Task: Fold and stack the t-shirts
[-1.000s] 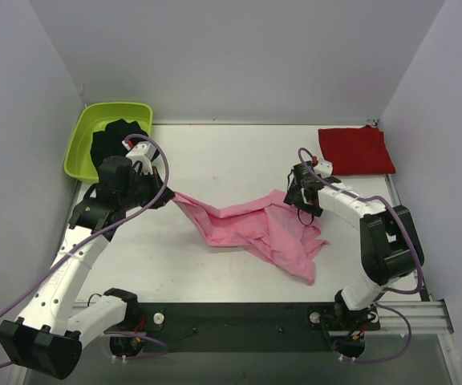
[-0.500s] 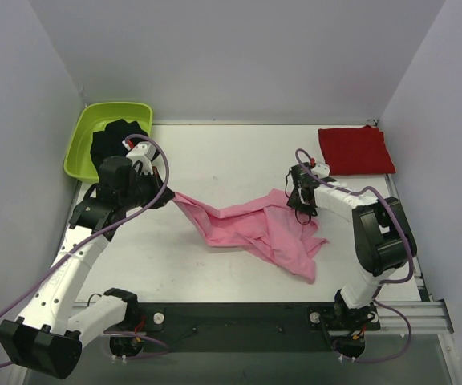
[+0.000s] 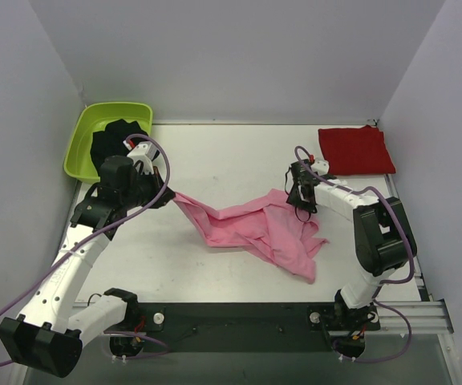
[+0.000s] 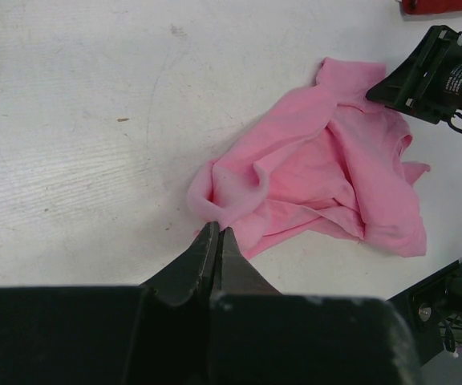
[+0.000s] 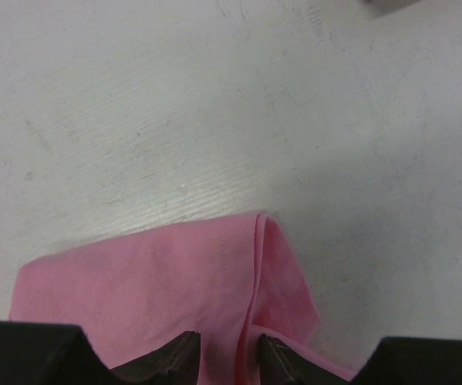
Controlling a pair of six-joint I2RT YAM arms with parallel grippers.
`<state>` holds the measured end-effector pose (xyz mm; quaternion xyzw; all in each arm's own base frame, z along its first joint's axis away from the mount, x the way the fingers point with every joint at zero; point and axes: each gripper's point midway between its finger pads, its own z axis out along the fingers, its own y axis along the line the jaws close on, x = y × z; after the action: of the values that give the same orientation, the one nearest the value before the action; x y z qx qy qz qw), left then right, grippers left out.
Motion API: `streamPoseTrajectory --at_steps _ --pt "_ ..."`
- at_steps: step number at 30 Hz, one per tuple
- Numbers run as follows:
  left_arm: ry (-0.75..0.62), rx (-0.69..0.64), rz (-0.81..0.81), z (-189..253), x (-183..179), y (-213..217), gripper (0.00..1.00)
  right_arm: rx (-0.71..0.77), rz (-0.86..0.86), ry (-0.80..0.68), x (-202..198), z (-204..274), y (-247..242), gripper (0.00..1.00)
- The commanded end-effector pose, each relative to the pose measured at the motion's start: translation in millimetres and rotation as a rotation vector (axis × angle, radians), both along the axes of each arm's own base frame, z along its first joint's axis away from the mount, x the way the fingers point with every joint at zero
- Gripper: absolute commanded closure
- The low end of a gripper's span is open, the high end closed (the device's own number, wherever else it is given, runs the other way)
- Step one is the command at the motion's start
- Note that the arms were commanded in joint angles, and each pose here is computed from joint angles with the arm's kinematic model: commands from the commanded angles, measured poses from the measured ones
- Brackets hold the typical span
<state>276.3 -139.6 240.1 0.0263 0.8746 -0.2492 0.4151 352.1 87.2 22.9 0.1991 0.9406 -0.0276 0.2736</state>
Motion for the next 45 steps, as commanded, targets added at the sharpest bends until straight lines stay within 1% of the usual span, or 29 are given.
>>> streamPoseTrajectory --at_steps 1,10,14,17,18,22,26,27,29,30,32,33,39,42,43,45 --pt "-0.062 -0.028 -0.002 14 9 -3 1.00 -0.027 -0.012 -0.030 6 19 -7 0.65" --pt "-0.066 -0.020 -0.002 15 8 -2 1.00 -0.014 -0.008 -0.036 8 20 -2 0.71" --pt "-0.066 -0.022 -0.003 15 9 -2 1.00 -0.019 -0.008 -0.036 10 22 -3 0.76" --pt "-0.064 -0.026 -0.005 14 8 -3 1.00 -0.014 -0.005 -0.040 11 24 -1 0.90" --pt "-0.066 -0.026 -0.004 15 9 -3 1.00 -0.014 -0.008 -0.040 11 24 -2 1.00" --pt "-0.063 -0.026 -0.005 14 9 -3 1.00 -0.014 0.009 -0.064 17 36 4 1.00" --pt "-0.063 -0.025 -0.004 15 9 -3 1.00 -0.016 0.062 -0.130 32 64 23 1.00" --pt "-0.063 -0.026 -0.005 15 8 -3 1.00 -0.007 0.072 -0.176 43 82 30 1.00" --pt "-0.065 -0.028 -0.006 16 9 -3 1.00 -0.004 0.112 -0.192 49 93 47 1.00" --pt "-0.065 -0.028 -0.006 17 8 -3 1.00 0.015 0.122 -0.243 62 115 58 1.00" --pt "-0.065 -0.028 -0.004 18 8 -3 1.00 0.014 0.160 -0.243 68 122 77 1.00" --pt "-0.064 -0.026 -0.005 17 8 -3 1.00 0.028 0.170 -0.275 77 137 88 1.00" --pt "-0.066 -0.022 -0.001 18 7 -1 1.00 0.049 0.284 -0.273 90 139 150 1.00" --pt "-0.060 -0.018 -0.002 15 6 -1 1.00 0.056 0.344 -0.202 98 115 177 1.00" --pt "-0.064 -0.019 -0.005 16 6 -1 1.00 0.053 0.361 -0.160 101 99 185 1.00" --pt "-0.059 -0.017 -0.003 13 6 0 1.00 0.062 0.407 -0.123 98 83 198 1.00"
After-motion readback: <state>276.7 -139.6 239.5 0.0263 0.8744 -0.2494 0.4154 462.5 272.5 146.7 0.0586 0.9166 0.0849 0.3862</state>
